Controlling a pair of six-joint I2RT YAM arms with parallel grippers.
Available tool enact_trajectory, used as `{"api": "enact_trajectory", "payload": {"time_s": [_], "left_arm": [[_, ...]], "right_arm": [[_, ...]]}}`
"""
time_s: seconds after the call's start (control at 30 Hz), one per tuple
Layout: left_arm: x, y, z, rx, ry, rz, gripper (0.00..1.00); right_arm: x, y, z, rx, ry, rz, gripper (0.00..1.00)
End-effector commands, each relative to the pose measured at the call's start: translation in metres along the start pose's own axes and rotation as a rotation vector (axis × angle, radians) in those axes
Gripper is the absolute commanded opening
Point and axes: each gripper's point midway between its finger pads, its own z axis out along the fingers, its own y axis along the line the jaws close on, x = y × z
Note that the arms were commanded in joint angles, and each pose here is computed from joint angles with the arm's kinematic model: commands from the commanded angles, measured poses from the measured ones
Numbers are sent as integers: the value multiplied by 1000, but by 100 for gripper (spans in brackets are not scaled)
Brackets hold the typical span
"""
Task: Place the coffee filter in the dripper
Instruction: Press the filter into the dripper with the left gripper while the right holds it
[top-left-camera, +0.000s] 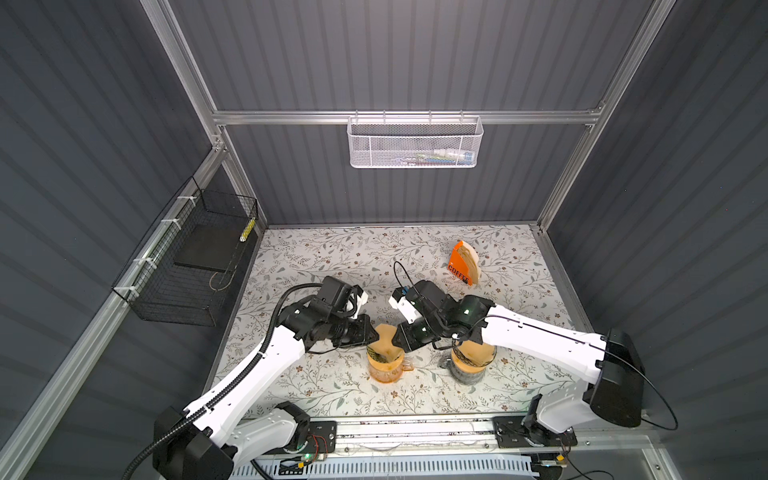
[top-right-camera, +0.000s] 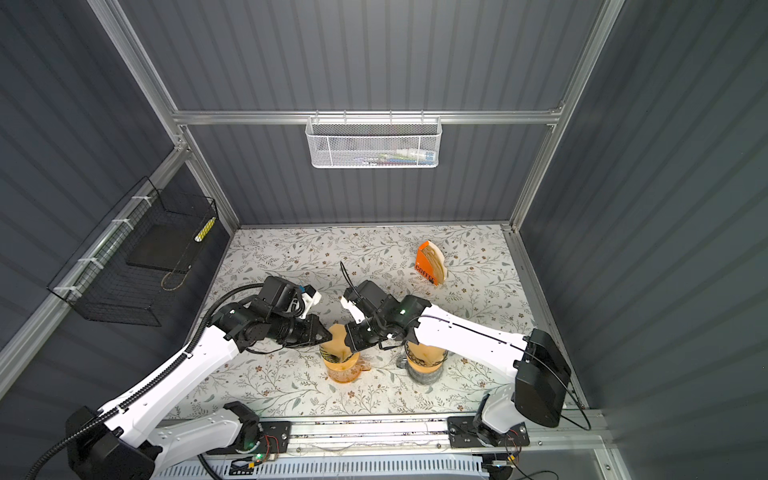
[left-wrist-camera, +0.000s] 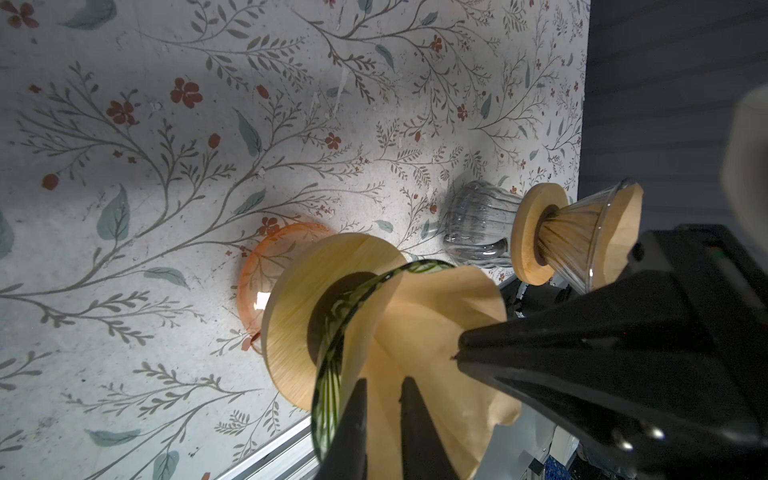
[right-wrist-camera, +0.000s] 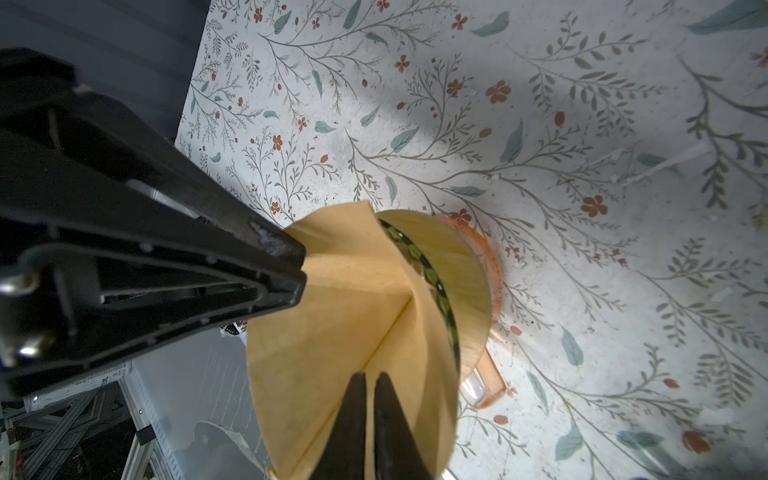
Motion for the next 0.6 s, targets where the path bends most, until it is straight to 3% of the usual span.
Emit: {"api": "enact_trajectory", "payload": {"time_s": [0.0, 0.57], "left_arm": [[-2, -15, -16, 34, -28, 33, 17], [22, -11, -18, 56, 32, 36, 18]], "right_arm": [[-11, 15, -21, -37, -51, -7, 11], [15, 10, -31, -32, -41, 35, 11]]}}
